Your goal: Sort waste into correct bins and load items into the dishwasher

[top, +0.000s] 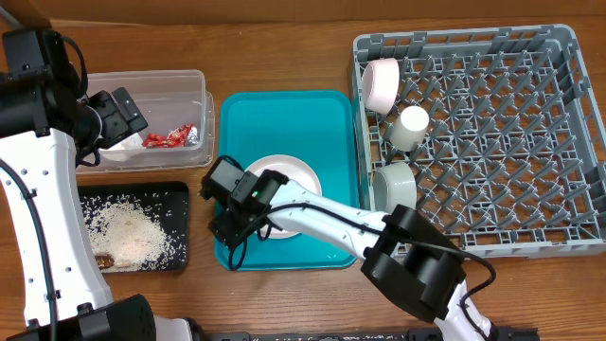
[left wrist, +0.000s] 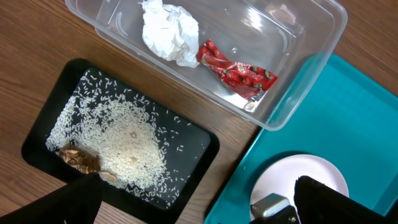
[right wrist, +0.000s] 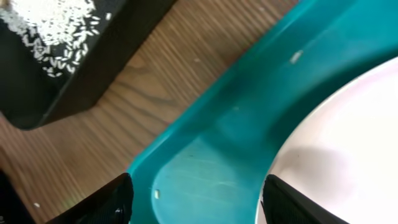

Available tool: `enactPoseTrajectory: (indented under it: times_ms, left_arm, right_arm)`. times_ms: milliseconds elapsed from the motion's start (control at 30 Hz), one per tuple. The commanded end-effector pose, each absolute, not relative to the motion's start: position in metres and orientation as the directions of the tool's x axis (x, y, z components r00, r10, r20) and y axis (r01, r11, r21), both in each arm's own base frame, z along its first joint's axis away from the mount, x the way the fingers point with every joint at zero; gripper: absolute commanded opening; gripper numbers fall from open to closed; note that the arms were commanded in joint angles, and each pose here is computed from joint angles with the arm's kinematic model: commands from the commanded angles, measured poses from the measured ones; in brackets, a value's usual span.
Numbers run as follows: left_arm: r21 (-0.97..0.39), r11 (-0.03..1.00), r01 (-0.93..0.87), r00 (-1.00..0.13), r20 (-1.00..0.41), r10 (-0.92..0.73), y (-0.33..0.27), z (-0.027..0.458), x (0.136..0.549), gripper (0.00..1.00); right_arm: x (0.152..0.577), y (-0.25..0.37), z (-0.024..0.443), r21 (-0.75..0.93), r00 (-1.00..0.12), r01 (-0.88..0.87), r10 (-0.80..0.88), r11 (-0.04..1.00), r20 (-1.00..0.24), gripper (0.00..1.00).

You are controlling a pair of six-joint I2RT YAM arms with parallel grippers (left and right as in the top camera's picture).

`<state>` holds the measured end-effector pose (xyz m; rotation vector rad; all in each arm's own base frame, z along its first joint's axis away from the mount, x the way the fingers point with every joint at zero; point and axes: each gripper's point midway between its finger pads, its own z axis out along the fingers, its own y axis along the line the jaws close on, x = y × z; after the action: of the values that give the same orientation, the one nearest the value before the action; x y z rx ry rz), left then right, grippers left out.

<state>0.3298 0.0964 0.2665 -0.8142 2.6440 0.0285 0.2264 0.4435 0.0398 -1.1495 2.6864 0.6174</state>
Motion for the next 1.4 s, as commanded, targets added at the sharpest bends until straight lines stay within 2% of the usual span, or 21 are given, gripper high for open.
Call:
enactPoseTrajectory:
  times_ms: [0,333,500,800,1133,1300,1367]
  left_arm:
    - [-0.097,0.826,-0.556,-0.756,-0.353,-0.551,0.096,0.265,0.332,1.00]
    - [-0.097,0.826,-0.556,-0.756,-0.353,-0.551,0.096,0.265,0.332,1.00]
    - [-0.097,0.826,-0.556,-0.756,-0.353,-0.551,0.096,0.265,0.332,1.00]
    - [-0.097,0.826,-0.556,-0.756,-0.353,-0.551,0.096,0.265,0.332,1.00]
    - [-0.097,0.826,-0.556,-0.756,-0.353,-0.551,0.096,0.265,0.332,1.00]
    - [-0.097,0.826,-0.556,-0.756,-0.353,-0.551,0.096,0.265,0.332,1.00]
    - [-0.097,0.826,-0.556,-0.756,-0.353,-0.551,0.096,0.265,0.332,1.00]
  right_arm:
    - [0.238,0.440,0.037,0.281,-0.701,-0.713,-0.646,0.642,-0.303,0.70]
    - [0.325,0.377,0.095,0.179,-0.795,-0.591,-0.532,0.786,-0.291,0.72]
    - [0.348,0.331,0.087,0.166,-0.859,-0.500,-0.462,0.850,-0.222,0.71]
    - [0.340,0.282,0.045,0.138,-0.908,-0.419,-0.411,0.898,-0.083,0.65]
    - [0.319,0.267,0.002,0.125,-0.911,-0.412,-0.412,0.903,-0.023,0.64]
    - [0.318,0.267,0.001,0.126,-0.911,-0.412,-0.412,0.903,-0.025,0.43]
    - [0.319,0.268,0.001,0.128,-0.910,-0.413,-0.413,0.902,-0.030,0.38]
